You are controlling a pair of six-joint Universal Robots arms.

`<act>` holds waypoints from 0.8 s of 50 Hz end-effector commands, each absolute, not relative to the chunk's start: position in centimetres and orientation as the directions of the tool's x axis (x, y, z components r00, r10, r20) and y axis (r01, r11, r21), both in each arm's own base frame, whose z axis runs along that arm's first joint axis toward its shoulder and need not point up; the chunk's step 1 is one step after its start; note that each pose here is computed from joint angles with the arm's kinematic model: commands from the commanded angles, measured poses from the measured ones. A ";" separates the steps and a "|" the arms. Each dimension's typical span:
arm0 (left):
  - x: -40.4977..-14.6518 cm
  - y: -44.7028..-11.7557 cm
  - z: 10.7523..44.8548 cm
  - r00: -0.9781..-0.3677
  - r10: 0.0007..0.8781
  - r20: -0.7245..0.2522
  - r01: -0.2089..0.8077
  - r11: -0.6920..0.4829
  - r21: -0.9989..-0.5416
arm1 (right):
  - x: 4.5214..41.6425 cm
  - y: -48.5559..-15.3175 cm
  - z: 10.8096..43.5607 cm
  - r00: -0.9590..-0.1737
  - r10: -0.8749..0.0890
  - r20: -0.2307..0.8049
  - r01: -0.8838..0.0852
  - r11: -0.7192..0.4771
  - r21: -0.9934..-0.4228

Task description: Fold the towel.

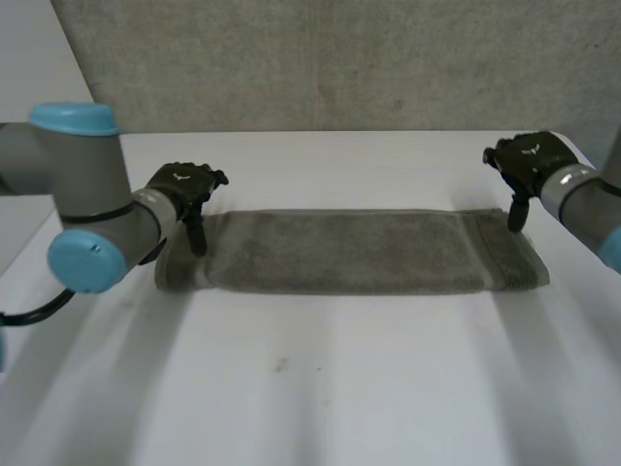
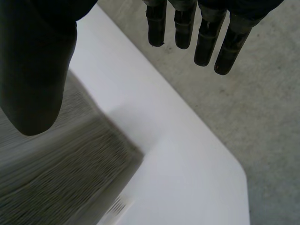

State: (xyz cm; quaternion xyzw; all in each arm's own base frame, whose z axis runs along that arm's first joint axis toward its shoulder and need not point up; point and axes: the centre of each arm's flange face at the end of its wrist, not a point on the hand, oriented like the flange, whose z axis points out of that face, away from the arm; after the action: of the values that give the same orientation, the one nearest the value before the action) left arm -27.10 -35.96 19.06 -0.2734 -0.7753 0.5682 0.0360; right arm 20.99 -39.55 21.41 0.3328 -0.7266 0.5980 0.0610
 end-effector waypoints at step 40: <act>-23.0 -27.7 17.4 -0.901 0.401 -0.166 0.254 0.176 -0.951 | 15.8 -37.5 11.3 -0.787 -0.457 0.414 -0.534 0.170 -0.828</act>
State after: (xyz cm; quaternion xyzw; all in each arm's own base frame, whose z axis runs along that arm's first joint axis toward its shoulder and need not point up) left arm -23.02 -27.79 17.48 -0.2137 -0.7632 0.6067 0.0607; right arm 15.80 -37.29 11.64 0.3239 -0.7628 0.5585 0.0353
